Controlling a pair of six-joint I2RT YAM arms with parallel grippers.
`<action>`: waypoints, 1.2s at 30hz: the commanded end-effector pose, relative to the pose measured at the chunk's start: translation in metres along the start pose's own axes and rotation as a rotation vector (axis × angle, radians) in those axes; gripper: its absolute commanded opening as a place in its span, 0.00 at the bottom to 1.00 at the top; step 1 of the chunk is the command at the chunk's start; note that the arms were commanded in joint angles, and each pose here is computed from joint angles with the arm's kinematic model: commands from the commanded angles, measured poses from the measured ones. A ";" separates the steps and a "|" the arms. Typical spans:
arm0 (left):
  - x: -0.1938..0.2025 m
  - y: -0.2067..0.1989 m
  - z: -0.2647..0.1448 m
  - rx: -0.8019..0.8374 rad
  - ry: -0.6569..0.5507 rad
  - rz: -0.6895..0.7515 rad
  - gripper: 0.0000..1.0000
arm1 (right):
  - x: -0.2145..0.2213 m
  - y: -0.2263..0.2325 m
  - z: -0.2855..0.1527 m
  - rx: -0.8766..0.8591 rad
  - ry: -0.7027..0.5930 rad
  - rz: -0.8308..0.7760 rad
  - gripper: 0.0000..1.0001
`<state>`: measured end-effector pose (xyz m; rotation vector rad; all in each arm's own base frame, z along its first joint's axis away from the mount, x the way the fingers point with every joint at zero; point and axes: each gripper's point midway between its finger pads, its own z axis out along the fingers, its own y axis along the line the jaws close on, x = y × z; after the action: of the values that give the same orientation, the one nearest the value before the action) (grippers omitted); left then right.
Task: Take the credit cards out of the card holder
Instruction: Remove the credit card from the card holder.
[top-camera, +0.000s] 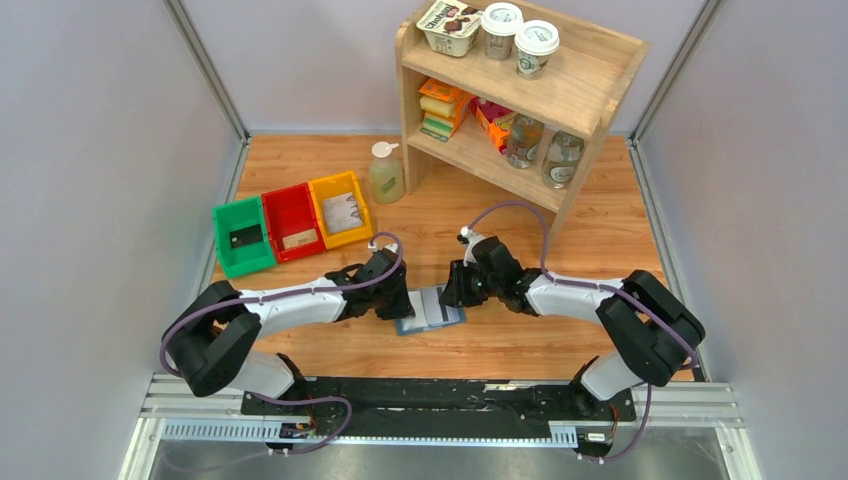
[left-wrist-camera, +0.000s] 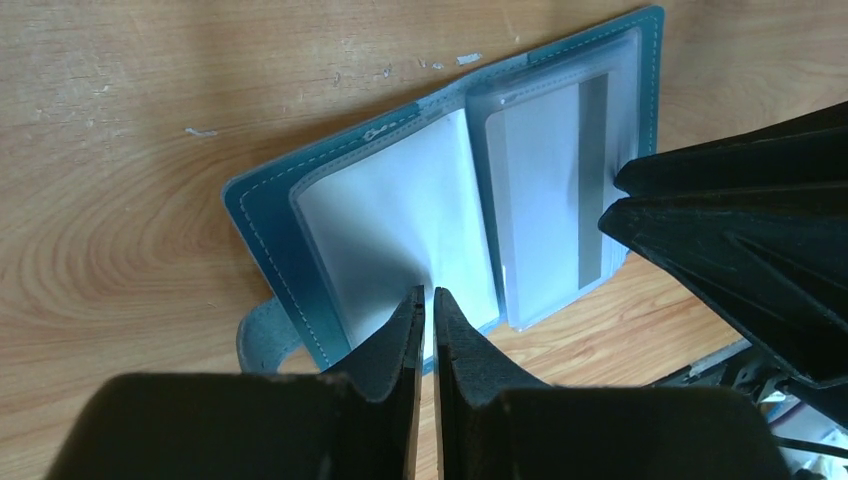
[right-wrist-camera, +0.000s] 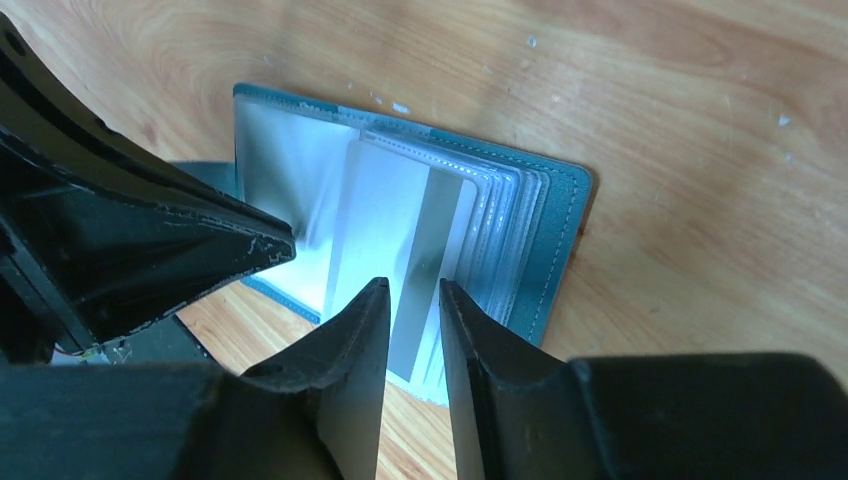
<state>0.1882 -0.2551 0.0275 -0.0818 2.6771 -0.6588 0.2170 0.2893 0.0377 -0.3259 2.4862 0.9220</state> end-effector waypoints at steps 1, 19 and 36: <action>-0.010 -0.009 -0.003 0.043 -0.045 -0.041 0.14 | 0.003 -0.006 0.006 -0.002 -0.008 0.005 0.31; -0.020 -0.024 0.001 0.306 -0.169 -0.209 0.40 | 0.012 -0.013 0.004 0.012 0.001 0.026 0.29; -0.022 -0.041 0.011 0.435 -0.163 -0.265 0.43 | 0.016 -0.012 0.005 0.000 0.004 0.051 0.29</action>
<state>0.2063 -0.2845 0.0307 -0.3559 2.3987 -1.1458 0.2197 0.2930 0.0376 -0.2783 2.4430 0.9799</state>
